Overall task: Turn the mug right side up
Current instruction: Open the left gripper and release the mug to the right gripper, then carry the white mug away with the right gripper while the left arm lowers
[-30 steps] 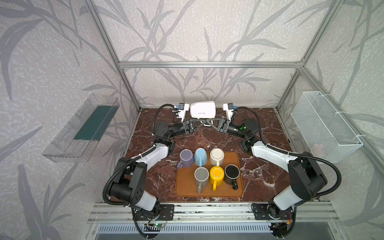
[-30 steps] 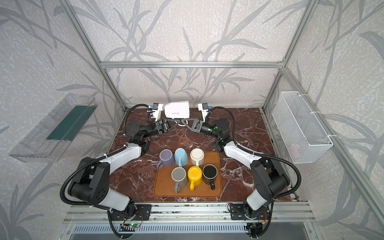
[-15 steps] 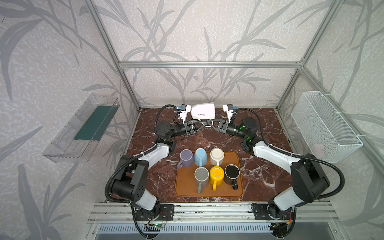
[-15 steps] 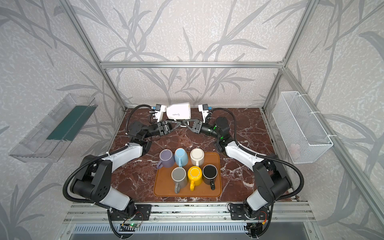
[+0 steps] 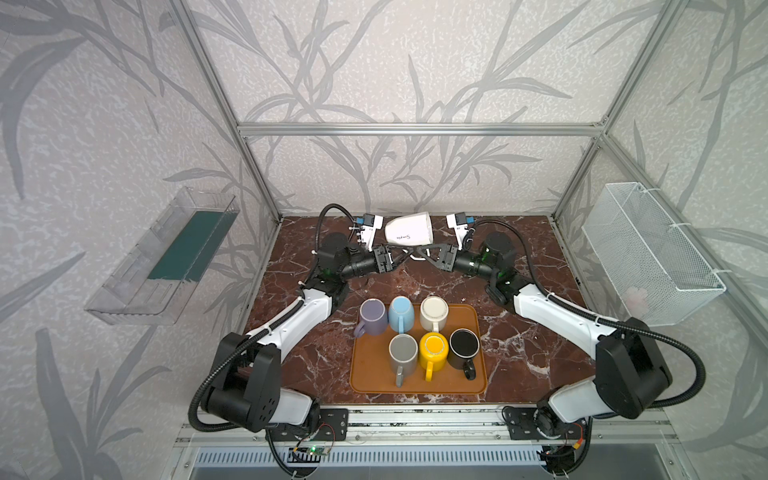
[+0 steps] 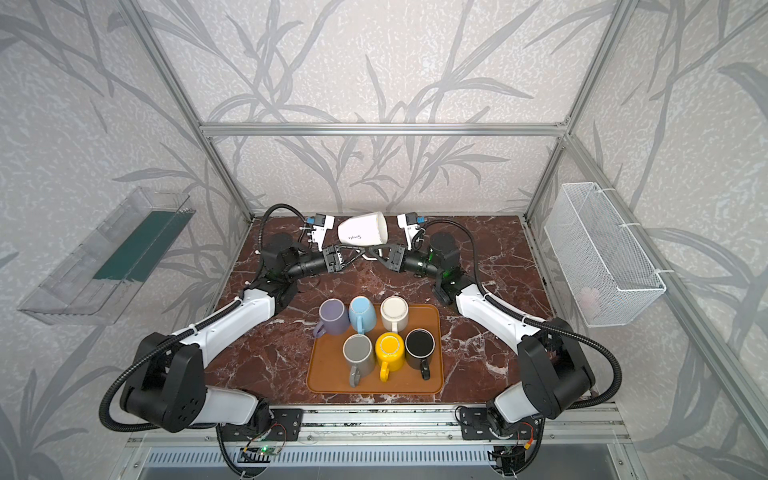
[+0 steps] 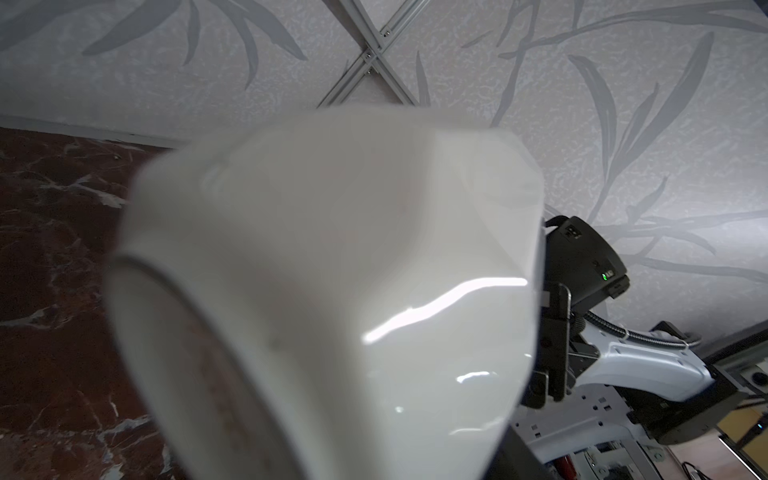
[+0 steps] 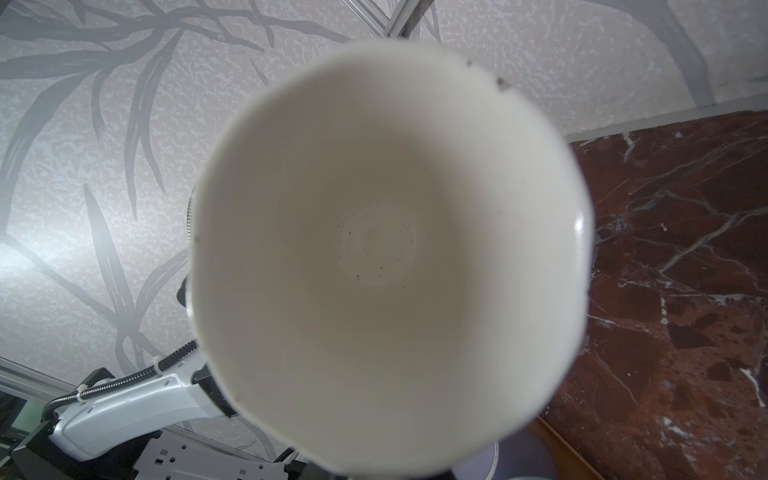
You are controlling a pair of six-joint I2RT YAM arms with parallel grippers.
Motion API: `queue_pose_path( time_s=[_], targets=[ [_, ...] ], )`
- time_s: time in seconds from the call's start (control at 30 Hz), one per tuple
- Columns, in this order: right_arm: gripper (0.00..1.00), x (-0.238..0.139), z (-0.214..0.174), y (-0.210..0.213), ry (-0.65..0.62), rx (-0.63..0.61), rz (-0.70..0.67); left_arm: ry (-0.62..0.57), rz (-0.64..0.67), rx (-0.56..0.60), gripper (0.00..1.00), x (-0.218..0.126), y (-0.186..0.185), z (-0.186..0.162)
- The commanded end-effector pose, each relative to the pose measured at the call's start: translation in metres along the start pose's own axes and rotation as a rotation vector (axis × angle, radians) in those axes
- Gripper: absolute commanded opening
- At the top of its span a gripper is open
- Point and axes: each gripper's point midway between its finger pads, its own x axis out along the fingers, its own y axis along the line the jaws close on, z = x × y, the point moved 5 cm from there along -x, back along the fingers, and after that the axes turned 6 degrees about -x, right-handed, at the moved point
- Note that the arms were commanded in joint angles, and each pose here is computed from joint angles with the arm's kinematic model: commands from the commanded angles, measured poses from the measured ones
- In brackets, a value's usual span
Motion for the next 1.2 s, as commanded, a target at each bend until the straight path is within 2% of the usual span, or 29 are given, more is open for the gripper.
queue_pose_path(
  time_s=[0.0,0.17,0.37,0.6,0.73,0.97,1.17],
  targets=[
    [0.00,-0.013,0.020,0.033,-0.068,-0.140,0.050,-0.025,0.135,0.035,0.60,-0.003,0.009,0.004],
    [0.00,-0.020,0.020,0.034,-0.067,-0.149,0.003,-0.012,0.257,0.011,0.57,-0.008,0.024,-0.003],
    [0.00,-0.032,0.023,0.040,-0.064,-0.172,-0.057,-0.017,0.340,-0.002,0.57,-0.013,0.028,-0.011],
    [0.00,-0.052,0.021,0.035,-0.049,-0.167,-0.178,-0.054,0.345,-0.036,0.58,-0.022,0.017,-0.025],
    [0.00,-0.071,0.026,0.031,-0.042,-0.202,-0.267,-0.071,0.409,-0.024,0.58,-0.033,0.009,-0.032],
    [0.00,-0.112,0.040,-0.006,0.065,-0.193,-0.528,-0.101,0.581,0.003,0.58,-0.057,0.007,-0.046],
    [0.00,-0.148,0.054,-0.058,0.156,-0.244,-0.859,-0.156,0.670,0.021,0.58,-0.073,0.010,-0.054]
  ],
)
